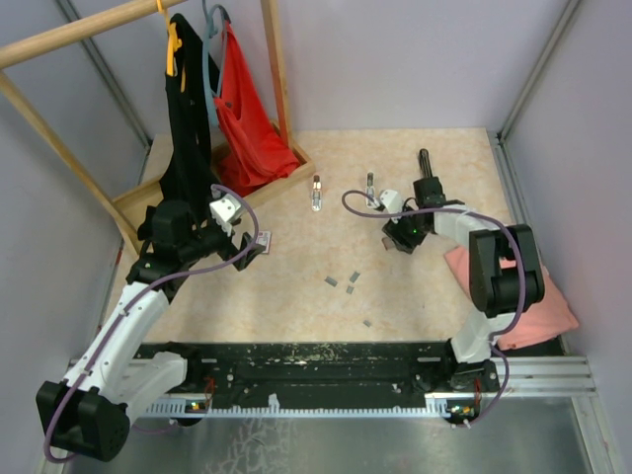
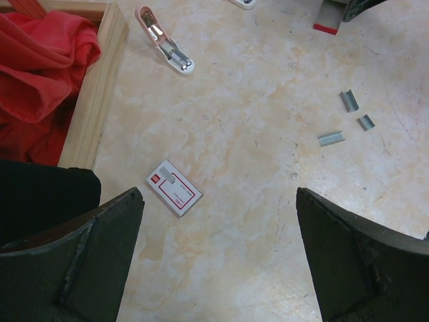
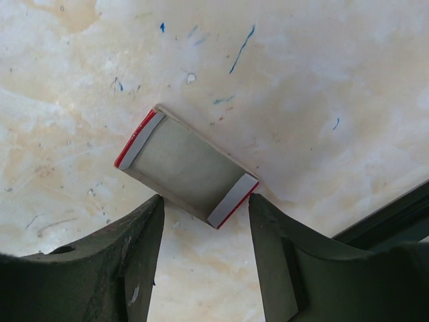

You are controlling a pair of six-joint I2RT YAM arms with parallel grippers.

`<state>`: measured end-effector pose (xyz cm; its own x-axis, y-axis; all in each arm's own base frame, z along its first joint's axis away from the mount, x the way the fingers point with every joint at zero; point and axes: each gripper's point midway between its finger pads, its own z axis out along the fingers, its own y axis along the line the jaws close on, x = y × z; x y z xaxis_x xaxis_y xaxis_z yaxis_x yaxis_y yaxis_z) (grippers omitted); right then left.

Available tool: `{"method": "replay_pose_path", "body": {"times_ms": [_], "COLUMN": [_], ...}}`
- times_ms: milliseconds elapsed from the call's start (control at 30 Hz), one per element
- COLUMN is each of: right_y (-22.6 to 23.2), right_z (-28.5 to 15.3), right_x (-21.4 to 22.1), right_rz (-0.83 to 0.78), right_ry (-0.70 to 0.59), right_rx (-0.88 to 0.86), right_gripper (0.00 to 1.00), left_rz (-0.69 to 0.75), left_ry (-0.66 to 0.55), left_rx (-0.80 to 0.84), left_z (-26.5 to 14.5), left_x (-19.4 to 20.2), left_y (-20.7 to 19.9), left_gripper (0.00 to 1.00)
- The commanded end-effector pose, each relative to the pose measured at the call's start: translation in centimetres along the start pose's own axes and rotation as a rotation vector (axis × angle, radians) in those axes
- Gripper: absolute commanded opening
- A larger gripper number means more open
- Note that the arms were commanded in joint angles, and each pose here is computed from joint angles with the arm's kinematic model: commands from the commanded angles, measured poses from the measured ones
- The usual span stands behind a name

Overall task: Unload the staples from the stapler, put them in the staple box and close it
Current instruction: Move the staple box to the center of the board.

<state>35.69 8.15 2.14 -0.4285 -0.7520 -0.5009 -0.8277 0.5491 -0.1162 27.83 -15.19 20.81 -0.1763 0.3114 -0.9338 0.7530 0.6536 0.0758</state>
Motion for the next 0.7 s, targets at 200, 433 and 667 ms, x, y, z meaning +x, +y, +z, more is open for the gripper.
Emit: {"method": "replay_pose_path", "body": {"times_ms": [200, 433, 667], "right_y": [-0.5, -0.5, -0.8], "right_z": [1.6, -1.0, -5.2], "right_x": [-1.5, -2.6, -4.5], "right_rz": [0.029, 0.024, 0.033], "right_ry": [0.013, -0.009, -0.076], "right_rx": [0.032, 0.057, 0.13], "right_gripper": [0.55, 0.63, 0.76], "left_rz": [0.008, -0.001, -0.007], "left_ry": [-0.025, -0.018, -0.013], "left_rx": [0.002, 0.028, 0.014], "left_z": [-0.1, 0.0, -0.1], "left_x": [-0.5, -0.9, -1.0], "left_y": [0.0, -0.2, 0.1], "left_gripper": [1.0, 1.0, 1.0]}}
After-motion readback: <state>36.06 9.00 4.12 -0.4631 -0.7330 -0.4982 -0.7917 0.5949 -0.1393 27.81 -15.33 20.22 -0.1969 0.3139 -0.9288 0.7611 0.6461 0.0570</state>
